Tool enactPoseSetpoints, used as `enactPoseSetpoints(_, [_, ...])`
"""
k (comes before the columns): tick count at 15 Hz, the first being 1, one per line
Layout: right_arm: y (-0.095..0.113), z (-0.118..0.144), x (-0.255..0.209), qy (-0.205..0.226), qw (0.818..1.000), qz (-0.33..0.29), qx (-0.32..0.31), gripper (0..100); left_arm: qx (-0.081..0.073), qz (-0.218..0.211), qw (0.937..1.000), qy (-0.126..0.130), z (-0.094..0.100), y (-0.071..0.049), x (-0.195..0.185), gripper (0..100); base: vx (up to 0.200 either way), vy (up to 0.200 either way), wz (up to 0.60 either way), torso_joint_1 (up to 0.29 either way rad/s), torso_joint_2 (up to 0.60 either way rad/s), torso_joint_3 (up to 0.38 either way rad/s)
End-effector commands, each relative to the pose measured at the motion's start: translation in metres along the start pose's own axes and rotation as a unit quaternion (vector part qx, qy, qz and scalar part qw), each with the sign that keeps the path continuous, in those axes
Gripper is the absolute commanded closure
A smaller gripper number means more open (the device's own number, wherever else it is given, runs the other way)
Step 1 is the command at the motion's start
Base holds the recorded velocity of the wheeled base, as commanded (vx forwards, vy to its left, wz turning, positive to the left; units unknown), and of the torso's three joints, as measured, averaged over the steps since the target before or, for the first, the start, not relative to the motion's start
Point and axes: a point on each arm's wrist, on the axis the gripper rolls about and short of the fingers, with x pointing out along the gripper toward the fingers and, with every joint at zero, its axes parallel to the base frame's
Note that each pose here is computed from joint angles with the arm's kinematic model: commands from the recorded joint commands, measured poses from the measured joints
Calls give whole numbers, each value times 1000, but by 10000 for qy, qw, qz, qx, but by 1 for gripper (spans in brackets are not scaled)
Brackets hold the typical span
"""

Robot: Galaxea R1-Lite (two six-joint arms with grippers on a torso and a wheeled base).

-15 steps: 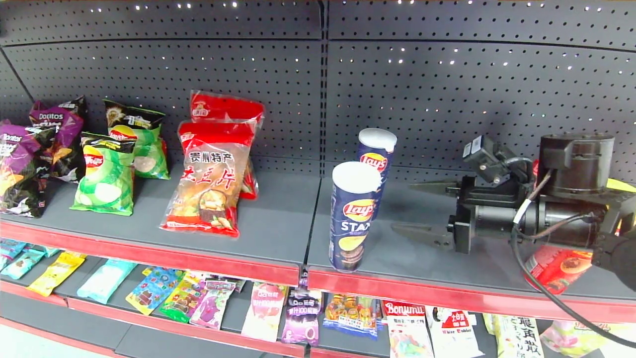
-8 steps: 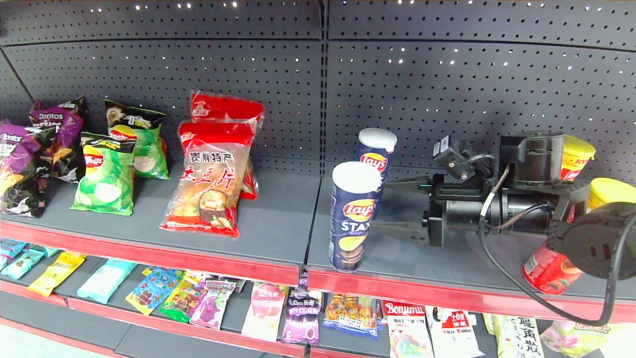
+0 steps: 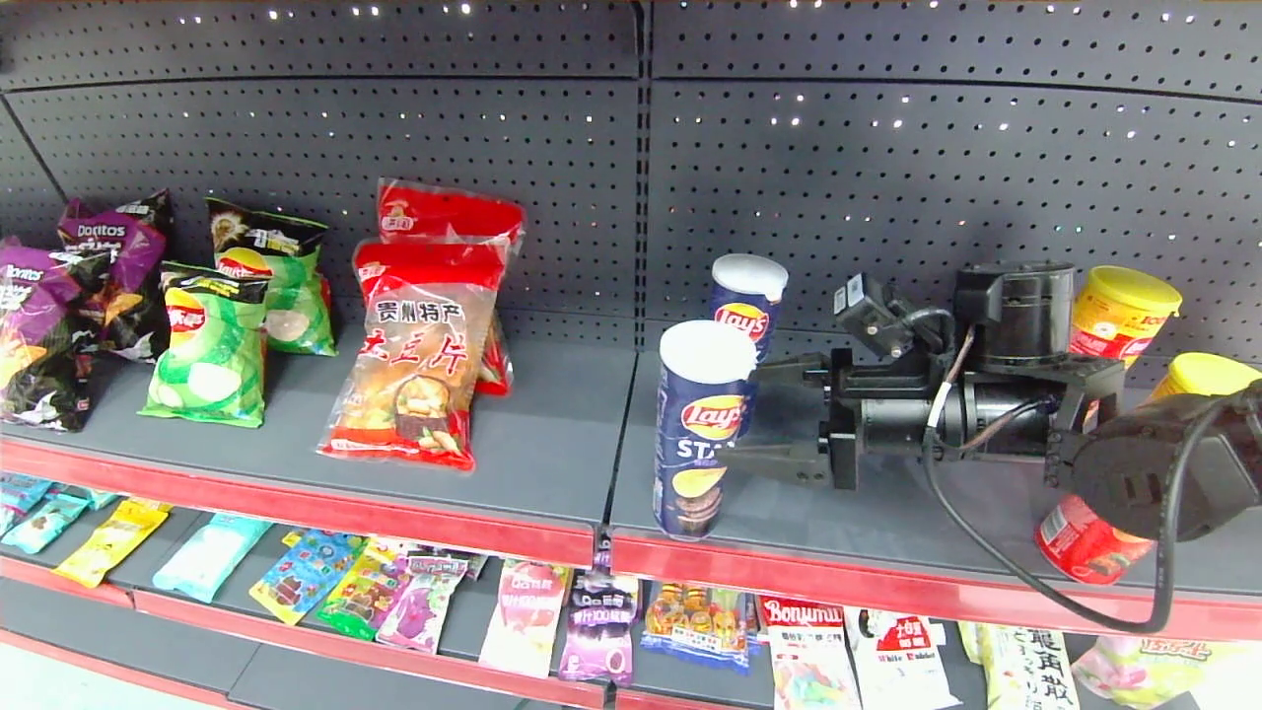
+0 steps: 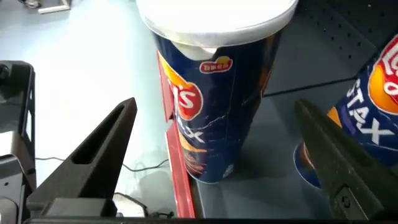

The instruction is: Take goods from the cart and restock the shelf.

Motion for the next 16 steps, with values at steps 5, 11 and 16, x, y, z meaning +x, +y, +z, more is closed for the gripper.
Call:
enactPoseSetpoints(5, [-13,0,20,-96,9997,241,-30,0,-1,0,10000,-1,0,0,0,0,0,0,0,0,0,0])
enactPoseSetpoints(11, [-19,-1,31,-204,9981,575,-41,0,-1,0,10000,-1,0,0,0,0,0,0,0,0,0,0])
enactPoseSetpoints(16, [-20,-5,41,-176,9977,652,-8,0,-1,0,10000,-1,0,0,0,0,0,0,0,0,0,0])
